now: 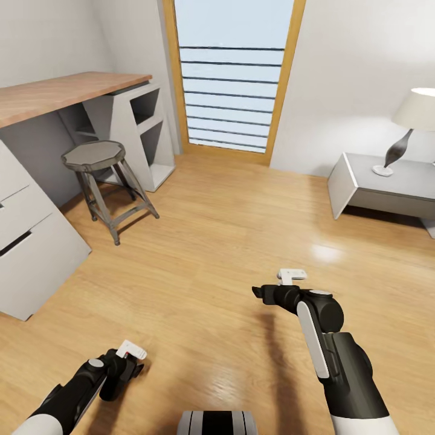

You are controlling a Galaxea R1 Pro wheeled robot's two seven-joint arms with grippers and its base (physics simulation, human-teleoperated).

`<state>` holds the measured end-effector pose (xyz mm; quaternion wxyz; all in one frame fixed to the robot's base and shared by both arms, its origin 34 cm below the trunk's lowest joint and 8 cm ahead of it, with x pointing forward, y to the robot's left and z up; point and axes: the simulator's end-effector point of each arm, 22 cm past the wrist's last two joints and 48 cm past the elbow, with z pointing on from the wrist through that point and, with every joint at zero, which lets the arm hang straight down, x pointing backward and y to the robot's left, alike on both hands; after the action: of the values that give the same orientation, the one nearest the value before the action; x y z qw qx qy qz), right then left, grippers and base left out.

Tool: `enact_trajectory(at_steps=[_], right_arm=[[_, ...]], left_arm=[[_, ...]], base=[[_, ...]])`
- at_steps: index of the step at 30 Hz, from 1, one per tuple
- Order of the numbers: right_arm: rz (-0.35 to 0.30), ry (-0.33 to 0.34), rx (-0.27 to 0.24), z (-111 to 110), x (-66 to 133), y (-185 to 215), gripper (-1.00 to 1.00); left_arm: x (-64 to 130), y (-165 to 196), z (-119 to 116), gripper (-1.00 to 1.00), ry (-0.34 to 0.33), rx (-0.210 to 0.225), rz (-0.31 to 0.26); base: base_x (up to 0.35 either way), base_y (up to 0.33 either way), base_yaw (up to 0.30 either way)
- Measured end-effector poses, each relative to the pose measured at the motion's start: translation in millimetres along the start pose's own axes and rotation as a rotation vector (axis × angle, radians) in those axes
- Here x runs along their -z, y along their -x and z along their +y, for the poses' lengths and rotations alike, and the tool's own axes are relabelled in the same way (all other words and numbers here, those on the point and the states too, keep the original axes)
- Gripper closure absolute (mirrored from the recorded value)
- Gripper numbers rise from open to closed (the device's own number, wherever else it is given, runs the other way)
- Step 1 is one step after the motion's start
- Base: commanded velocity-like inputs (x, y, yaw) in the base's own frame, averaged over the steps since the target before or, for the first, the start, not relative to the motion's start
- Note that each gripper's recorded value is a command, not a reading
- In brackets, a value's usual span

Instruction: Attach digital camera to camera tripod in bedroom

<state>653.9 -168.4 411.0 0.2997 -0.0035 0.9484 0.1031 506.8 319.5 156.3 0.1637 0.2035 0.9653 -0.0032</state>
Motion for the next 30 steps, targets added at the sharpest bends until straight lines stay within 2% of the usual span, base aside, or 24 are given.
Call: enact_trajectory(at_steps=[14, 24, 30], right_arm=[[0.000, 0.000, 0.000, 0.0, 0.0, 0.1, -1.00], [0.000, 0.001, -0.001, 0.6, 0.0, 0.1, -1.00], [0.024, 0.000, -0.006, -2.0, -10.4, -10.3, -1.00]], left_arm=[[1.6, -4.1, 8.2, -1.00, 0.011, 0.012, 0.004], [4.1, -6.1, 21.9, -1.00, 0.032, 0.053, -0.001], [-2.8, -18.8, 21.9, -1.00, 0.029, 0.059, 0.023]], base=[[0.000, 0.000, 0.000], [0.000, 0.000, 0.000], [0.000, 0.000, 0.000]])
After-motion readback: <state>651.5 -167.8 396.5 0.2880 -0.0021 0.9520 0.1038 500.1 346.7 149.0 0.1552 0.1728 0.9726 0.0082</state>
